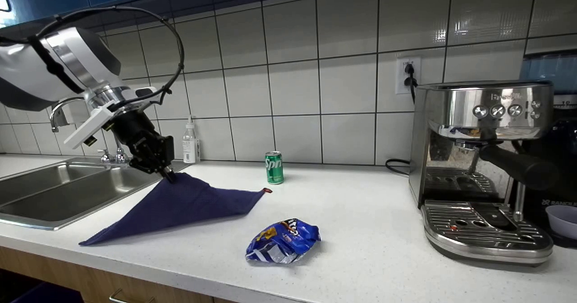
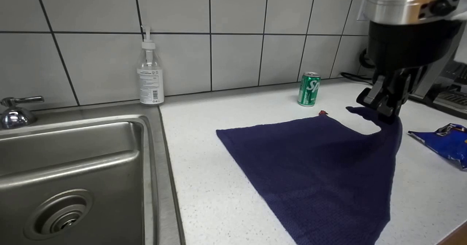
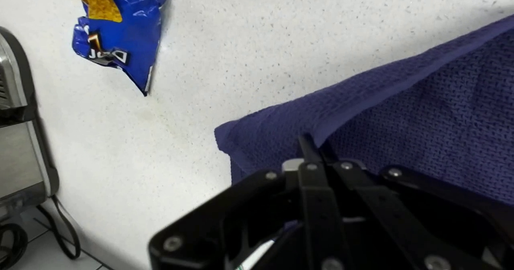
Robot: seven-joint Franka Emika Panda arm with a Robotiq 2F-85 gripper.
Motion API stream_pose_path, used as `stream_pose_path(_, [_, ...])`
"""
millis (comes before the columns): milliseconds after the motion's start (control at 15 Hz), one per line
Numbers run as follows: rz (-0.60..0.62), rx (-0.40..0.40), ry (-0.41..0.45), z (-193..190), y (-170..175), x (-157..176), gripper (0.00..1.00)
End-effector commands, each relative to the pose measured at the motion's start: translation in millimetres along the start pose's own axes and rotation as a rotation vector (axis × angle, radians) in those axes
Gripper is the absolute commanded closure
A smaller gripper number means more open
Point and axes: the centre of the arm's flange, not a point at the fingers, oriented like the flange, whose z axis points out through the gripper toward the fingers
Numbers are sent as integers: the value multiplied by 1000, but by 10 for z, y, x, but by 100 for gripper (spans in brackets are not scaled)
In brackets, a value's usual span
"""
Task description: Fold the towel into a triangle twice.
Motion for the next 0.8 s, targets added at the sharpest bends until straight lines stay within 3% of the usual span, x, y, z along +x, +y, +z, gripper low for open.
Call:
stream_pose_path(0, [-7,2,38,-168,-42,98,99])
stream_pose_path(733, [3,17,88,-410,-145,497,99])
